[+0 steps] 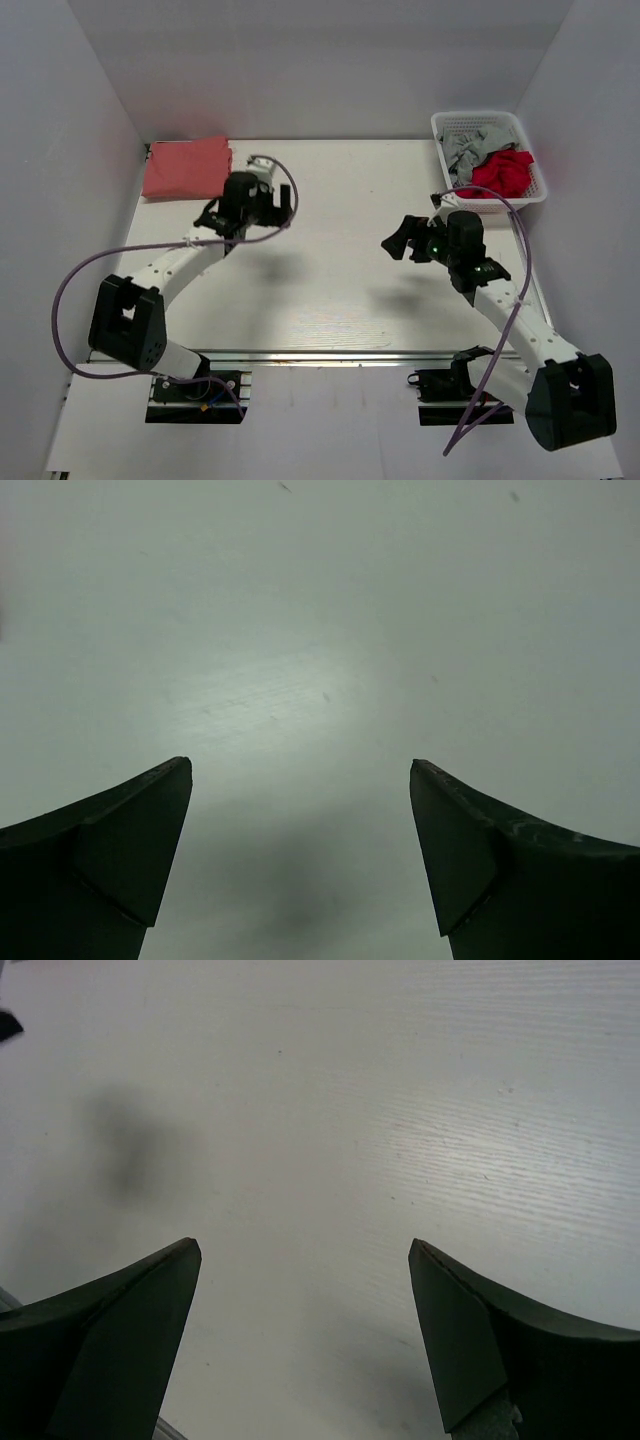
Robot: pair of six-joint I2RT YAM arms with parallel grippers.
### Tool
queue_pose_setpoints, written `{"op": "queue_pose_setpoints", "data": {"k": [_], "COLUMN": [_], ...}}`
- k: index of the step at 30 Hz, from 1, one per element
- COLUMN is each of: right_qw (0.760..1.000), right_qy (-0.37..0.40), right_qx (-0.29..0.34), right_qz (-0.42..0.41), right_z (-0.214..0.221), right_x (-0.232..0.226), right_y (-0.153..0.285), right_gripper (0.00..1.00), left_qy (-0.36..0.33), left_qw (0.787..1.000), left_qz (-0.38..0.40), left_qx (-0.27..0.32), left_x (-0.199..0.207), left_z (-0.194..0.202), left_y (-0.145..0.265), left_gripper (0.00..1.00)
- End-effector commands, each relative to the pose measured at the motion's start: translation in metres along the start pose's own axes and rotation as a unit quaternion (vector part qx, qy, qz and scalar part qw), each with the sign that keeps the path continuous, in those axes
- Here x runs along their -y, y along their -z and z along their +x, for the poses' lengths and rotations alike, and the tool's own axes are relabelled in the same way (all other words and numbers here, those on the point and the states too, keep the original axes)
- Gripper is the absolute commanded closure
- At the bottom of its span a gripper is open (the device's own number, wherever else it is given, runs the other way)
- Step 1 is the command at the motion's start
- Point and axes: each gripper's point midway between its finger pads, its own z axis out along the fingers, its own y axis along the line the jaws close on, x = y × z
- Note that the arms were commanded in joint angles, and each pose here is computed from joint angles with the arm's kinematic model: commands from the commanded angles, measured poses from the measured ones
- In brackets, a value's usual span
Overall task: Fold and stack the t-shirts
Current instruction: Put the neatly folded tshirt into the corner of the board with the left arm
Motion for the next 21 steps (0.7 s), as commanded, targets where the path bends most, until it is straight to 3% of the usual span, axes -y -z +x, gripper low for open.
{"op": "queue_pose_setpoints", "data": {"k": [1, 2, 4, 8, 21], "right_qw": [0.999, 0.999, 0.999, 0.999, 1.000], "right_qy": [0.001, 0.002, -0.001, -0.007, 0.011], "right_qx": [0.001, -0.002, 0.001, 0.003, 0.023], "right_qz": [0.034, 0.034, 0.034, 0.033, 0.004], "right_z": [0.014, 0.022, 0.032, 0.043, 0.034], "right_x": [0.015, 0.017, 0.019, 0.021, 0.014], "right_y": [0.008, 0.011, 0.015, 0.019, 0.012], "right_gripper": [0.10, 0.10, 0.10, 0.10, 0.10], "left_qy": [0.003, 0.008, 0.007, -0.012, -0.047], "left_qw": [0.994, 0.993, 0.989, 0.993, 0.991], "left_qz": [0.094, 0.106, 0.133, 0.108, 0.108], "left_qx": [0.064, 0.051, 0.065, 0.040, 0.055], "left_x": [0.061, 0.066, 0.084, 0.087, 0.104], "left_z": [-0.005, 0.019, 0.029, 0.052, 0.046], "left_y": [0.035, 0.039, 0.055, 0.055, 0.050], "left_gripper": [0.00, 0.00, 0.00, 0.00, 0.00]}}
